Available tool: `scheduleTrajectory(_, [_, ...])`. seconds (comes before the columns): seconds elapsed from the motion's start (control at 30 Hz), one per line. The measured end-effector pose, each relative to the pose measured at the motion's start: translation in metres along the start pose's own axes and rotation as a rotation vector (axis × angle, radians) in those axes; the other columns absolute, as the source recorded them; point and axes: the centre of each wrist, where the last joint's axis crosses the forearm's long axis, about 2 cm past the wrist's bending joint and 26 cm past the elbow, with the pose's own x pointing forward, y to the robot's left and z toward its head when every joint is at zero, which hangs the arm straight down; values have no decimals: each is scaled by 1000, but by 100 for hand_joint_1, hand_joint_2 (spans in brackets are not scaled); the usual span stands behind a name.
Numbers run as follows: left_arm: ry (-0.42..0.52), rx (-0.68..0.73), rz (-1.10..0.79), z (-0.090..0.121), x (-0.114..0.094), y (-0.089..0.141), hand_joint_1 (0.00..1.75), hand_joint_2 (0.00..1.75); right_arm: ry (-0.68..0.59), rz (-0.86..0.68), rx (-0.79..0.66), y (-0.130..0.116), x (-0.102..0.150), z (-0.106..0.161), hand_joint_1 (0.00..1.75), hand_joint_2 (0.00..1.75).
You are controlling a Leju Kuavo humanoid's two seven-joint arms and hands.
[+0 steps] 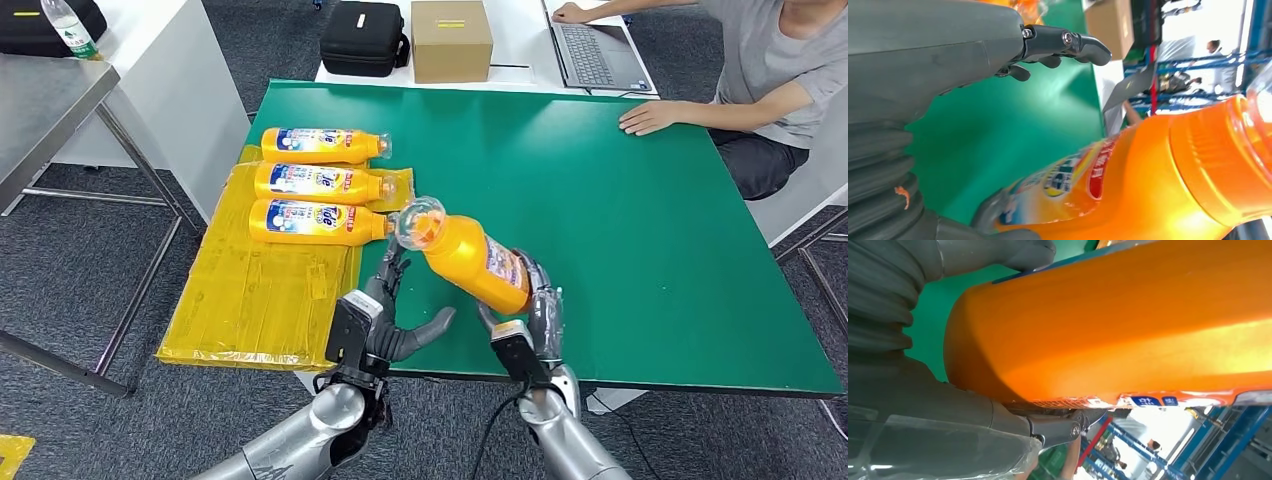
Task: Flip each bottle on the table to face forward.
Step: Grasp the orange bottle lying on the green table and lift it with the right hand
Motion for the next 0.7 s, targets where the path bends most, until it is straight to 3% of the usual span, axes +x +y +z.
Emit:
scheduleTrajectory(0.27, [-17,23,2,-4,3,-3,0,175,-28,-23,44,22,15,1,175,175])
scheduleTrajectory(0.7, [8,-4,65,-9,10,-10,0,175,-79,7,91,32,23,-4,175,175])
